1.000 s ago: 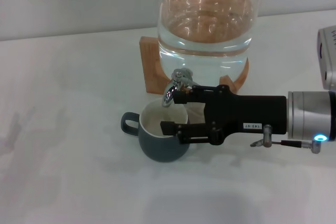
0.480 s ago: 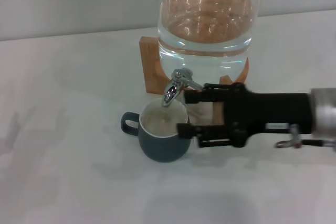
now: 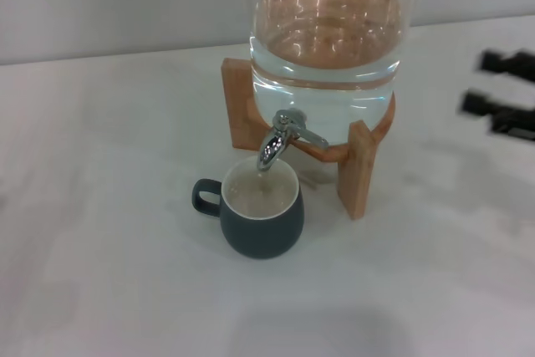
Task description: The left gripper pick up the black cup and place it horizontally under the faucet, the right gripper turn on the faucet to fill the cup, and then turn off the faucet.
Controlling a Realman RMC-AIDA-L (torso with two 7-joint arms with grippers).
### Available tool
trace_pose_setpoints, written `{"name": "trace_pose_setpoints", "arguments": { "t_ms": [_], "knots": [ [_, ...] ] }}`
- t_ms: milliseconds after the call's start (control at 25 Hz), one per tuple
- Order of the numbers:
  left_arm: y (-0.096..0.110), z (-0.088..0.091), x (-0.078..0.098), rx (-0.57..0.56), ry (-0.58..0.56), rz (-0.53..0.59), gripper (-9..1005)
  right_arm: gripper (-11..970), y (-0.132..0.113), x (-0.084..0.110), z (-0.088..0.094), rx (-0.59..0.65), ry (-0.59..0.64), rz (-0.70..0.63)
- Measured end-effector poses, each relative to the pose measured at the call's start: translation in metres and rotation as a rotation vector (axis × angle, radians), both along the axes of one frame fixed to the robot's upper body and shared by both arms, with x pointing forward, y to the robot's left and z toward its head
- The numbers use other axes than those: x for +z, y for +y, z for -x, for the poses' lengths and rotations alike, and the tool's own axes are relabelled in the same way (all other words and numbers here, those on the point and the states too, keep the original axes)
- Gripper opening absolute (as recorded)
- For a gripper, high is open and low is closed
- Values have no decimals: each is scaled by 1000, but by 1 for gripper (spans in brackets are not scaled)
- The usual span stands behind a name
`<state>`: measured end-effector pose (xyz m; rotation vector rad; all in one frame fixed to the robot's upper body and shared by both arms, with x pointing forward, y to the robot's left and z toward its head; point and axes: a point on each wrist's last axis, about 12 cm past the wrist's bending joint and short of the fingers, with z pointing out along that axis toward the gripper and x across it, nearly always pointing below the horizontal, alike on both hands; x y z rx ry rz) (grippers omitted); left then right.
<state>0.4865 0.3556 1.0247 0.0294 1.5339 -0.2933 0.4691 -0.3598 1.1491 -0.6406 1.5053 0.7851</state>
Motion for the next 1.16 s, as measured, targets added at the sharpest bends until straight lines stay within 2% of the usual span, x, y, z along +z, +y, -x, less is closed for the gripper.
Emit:
{"name": "trace_pose_setpoints", "arguments": {
  "t_ms": [120,240,320,360,440,600,1160],
  "knots": [
    [5,0,3,20,-20,3,650,791,-24,-22,4,-150,-28,-65],
    [10,1,6,38,-39,0,650,791,-34,-45,7,-265,-71,-91],
    [12,1,8,48,-46,-2,650,791,-35,-66,13,-368,-116,-91],
    [12,0,8,50,-48,-2,650,791,-35,-66,13,-368,-116,-91],
    [13,0,9,59,-53,1,650,791,-31,-81,18,-442,-139,-101],
    [13,0,9,66,-57,5,649,791,-25,-97,25,-529,-167,-93],
    [7,2,6,57,-55,17,649,791,-23,-106,34,-599,-181,-84]
  ]
}}
